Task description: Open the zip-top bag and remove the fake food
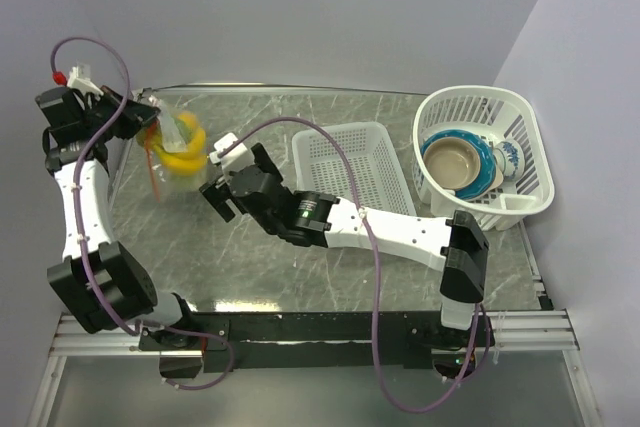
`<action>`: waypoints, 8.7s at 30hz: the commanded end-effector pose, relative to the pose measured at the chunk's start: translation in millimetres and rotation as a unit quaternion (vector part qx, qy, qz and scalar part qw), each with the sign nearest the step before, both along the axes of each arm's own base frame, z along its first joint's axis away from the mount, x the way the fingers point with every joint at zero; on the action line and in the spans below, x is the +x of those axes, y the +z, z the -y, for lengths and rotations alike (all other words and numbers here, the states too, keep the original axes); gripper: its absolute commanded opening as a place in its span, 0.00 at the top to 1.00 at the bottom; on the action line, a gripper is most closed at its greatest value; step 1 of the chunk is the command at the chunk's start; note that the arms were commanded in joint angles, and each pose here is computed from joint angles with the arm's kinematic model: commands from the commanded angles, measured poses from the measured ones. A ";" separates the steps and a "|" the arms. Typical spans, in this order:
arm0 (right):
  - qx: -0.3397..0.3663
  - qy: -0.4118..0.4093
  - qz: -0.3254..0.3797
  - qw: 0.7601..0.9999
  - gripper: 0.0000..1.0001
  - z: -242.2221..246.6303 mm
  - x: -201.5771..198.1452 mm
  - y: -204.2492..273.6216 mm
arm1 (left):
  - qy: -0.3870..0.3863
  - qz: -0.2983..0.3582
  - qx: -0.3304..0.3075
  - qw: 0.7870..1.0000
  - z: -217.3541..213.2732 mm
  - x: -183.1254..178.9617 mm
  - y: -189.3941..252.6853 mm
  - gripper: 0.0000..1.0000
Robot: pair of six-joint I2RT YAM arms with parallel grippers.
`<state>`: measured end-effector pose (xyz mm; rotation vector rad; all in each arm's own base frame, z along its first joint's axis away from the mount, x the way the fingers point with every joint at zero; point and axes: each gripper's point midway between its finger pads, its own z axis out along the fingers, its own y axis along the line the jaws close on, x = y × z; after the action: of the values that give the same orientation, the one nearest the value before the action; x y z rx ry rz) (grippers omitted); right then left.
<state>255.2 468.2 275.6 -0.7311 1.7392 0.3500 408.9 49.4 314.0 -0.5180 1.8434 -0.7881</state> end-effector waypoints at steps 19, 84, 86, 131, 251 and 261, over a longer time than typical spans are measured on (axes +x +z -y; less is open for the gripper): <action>0.178 0.001 -0.007 0.984 0.00 38.0 19.7 72.5 | -0.224 0.025 0.083 0.971 120.5 -41.4 -22.5 0.99; 0.237 0.334 -0.160 0.898 1.00 46.5 49.7 43.6 | -0.547 0.100 0.209 0.805 185.8 -123.2 -29.7 0.26; 0.235 0.335 -0.159 0.899 1.00 47.6 49.3 44.2 | -0.547 0.094 0.209 0.805 183.2 -122.0 -34.0 0.29; 0.224 0.412 -0.085 0.879 0.05 16.0 35.1 68.0 | -0.568 0.161 0.209 0.780 203.9 -155.0 28.9 0.95; 0.336 0.229 -0.018 0.913 1.00 42.4 173.0 121.8 | -0.400 0.014 0.216 0.891 29.4 -113.4 -99.9 0.99; 0.327 0.214 -0.031 0.920 1.00 34.8 190.8 96.3 | -0.357 -0.005 0.221 0.908 -9.9 -110.3 -106.7 0.99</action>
<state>405.5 460.9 303.2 -0.7102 1.5738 1.3122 306.8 39.5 212.2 0.4630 2.0727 -0.8823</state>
